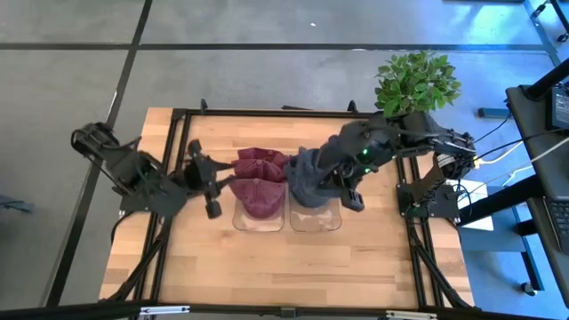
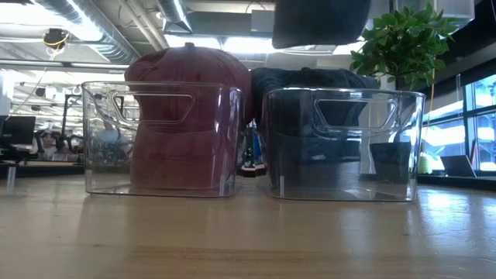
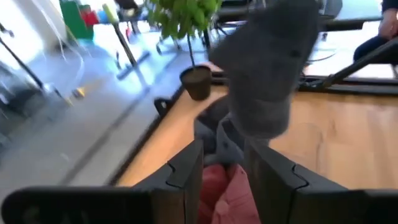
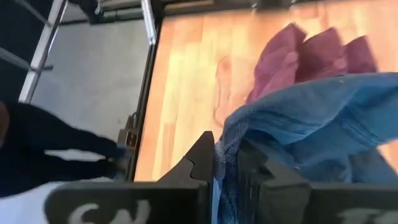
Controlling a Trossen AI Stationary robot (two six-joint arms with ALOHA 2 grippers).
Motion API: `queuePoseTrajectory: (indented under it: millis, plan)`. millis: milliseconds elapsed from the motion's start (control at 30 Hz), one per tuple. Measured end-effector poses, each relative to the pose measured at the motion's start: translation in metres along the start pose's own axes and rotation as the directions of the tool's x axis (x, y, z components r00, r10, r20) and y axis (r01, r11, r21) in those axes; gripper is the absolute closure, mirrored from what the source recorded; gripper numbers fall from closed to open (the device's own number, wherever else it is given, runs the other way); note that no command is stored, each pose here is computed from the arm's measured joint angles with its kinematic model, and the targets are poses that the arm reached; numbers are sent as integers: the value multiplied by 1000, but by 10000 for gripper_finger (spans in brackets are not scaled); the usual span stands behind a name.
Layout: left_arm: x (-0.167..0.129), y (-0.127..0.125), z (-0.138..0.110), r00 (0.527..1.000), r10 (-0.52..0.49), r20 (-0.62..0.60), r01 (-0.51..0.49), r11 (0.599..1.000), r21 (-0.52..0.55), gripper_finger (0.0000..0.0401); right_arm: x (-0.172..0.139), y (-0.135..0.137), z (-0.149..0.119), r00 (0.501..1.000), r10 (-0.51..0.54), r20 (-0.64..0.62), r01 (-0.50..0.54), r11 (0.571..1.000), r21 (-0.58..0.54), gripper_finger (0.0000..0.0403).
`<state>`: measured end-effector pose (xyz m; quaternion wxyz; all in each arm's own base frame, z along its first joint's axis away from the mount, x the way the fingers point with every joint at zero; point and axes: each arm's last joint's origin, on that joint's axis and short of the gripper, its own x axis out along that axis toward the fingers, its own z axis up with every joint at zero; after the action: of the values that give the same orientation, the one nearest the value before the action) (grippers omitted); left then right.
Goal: Pick & Place hat
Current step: Put the blue cap into the right transparent bin
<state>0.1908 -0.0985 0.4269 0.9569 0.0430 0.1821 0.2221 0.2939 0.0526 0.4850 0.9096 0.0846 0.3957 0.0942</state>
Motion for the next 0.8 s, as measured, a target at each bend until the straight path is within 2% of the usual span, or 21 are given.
queuePoseTrajectory:
  millis: [67, 200, 533, 800]
  plan:
    - [0, 9, -1, 1000, 2, -20, -4, 998, -58, 288, 6, 4, -2, 1000, 8, -25, -8, 1000, -11, 369]
    - [2, 17, -1, 999, 34, -35, -37, 996, -77, 287, 14, 16, -7, 998, 18, -61, -21, 999, -42, 367]
    - [18, 17, -2, 995, 58, -81, -63, 996, -60, 287, 51, 31, -28, 966, -222, -135, 199, 966, -168, 365]
    - [35, 9, -5, 989, 73, -126, -78, 996, -34, 287, 74, 25, -40, 931, -314, -187, 274, 938, -211, 367]
